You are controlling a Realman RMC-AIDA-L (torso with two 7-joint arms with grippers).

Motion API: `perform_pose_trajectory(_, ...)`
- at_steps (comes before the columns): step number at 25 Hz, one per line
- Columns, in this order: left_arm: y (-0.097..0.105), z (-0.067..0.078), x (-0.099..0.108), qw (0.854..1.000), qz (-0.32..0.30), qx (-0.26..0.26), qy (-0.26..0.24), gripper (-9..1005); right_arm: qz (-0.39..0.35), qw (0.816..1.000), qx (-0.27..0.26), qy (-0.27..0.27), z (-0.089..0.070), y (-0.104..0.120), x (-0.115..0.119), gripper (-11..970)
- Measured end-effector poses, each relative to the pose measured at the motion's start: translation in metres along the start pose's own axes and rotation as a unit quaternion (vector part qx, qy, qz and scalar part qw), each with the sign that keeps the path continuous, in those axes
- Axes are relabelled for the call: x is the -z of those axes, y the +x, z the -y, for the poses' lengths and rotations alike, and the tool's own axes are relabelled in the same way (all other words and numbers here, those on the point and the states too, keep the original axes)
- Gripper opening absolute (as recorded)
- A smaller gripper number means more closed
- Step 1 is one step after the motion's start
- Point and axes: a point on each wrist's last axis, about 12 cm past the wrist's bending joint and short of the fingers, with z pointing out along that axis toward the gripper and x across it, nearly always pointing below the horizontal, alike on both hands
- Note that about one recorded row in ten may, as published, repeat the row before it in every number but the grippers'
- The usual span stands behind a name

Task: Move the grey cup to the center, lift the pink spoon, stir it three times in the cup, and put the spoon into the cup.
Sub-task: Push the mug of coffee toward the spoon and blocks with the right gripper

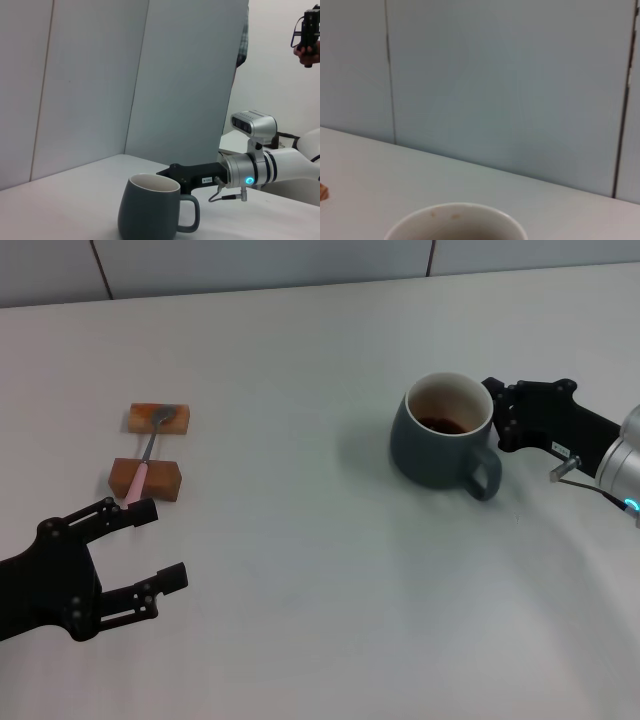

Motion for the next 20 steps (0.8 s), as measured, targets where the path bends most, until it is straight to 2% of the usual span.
perform_pose_trajectory(20, 0.0, 0.0, 0.0, 1.0, 0.0, 0.0, 0.0, 830, -0.003, 0.997, -0.02, -0.076, -0.021, -0.012, -0.017, 22)
